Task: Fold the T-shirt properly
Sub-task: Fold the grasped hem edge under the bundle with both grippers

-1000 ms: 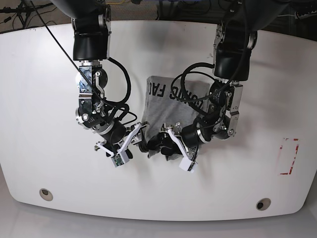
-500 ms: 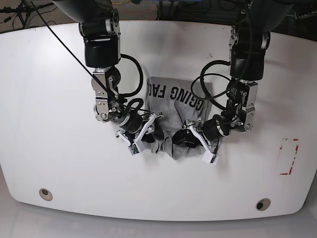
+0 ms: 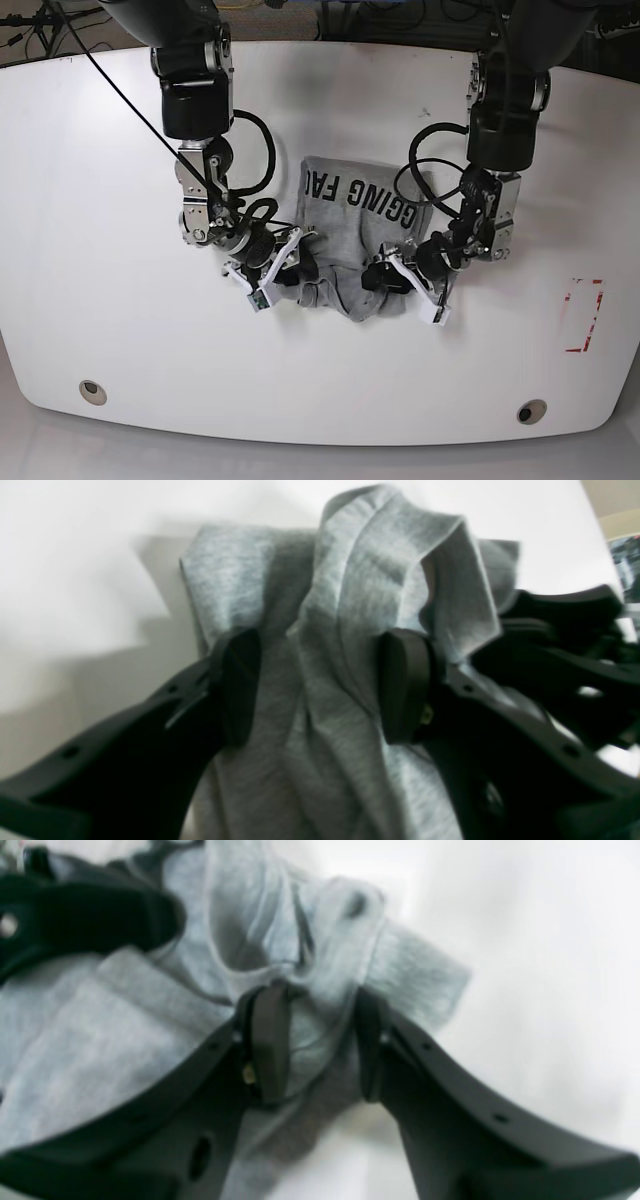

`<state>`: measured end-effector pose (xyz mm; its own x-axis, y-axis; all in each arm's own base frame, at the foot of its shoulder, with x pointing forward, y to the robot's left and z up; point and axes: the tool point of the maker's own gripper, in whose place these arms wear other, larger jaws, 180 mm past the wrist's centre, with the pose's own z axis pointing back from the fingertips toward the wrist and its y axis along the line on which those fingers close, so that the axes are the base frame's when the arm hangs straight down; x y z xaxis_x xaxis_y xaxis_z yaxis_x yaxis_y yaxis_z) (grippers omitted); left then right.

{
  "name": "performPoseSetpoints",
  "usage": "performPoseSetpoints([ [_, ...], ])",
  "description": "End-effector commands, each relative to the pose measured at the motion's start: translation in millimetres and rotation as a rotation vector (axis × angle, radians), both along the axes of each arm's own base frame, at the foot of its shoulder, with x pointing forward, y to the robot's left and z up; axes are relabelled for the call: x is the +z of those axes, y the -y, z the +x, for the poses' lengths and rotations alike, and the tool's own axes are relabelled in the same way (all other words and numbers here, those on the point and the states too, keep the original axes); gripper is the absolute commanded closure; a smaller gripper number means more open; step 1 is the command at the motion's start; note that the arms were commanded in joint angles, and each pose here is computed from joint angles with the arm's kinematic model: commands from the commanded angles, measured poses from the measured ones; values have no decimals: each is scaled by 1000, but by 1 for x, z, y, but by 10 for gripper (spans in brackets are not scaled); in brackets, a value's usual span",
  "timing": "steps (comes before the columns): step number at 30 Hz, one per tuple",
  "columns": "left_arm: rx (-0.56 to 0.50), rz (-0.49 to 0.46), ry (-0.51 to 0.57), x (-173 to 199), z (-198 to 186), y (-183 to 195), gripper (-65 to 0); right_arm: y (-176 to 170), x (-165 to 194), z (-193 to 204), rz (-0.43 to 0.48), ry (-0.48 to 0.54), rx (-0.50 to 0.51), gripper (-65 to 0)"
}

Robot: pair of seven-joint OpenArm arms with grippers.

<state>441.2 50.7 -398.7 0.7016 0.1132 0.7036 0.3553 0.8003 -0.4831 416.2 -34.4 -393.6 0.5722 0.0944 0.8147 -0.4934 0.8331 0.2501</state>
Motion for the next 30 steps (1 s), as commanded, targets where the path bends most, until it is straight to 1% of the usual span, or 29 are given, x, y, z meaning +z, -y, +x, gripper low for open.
performPoseSetpoints([
  [1, -2, 2, 67, 28, 15, -12, -351, 6, 50, 24, -14, 130, -1, -208],
  [4, -21, 0, 104, 52, 21, -18, -351, 6, 74, 26, -49, 172, 15, -208],
  [8, -45, -28, 169, 88, 24, -21, -350, 8, 95, 27, -85, 210, 26, -208],
  [13, -67, -39, 243, 126, 24, -32, -350, 9, 108, 26, -112, 231, 32, -208],
  [15, -71, -40, 263, 134, 24, -34, -350, 8, 109, 26, -112, 232, 33, -208],
  [18, -73, -46, 271, 137, 24, -32, -350, 8, 107, 26, -112, 227, 33, -208],
  [22, -65, -56, 239, 125, 24, -31, -350, 7, 101, 26, -107, 211, 33, -208],
  [24, -64, -93, 218, 118, 23, -18, -350, 4, 97, 27, -90, 204, 32, -208],
  [27, -43, -140, 199, 109, 25, -7, -350, -2, 88, 28, -46, 194, 26, -208],
  [30, -28, -173, 168, 97, 24, 1, -350, -4, 78, 31, -22, 180, 19, -208],
])
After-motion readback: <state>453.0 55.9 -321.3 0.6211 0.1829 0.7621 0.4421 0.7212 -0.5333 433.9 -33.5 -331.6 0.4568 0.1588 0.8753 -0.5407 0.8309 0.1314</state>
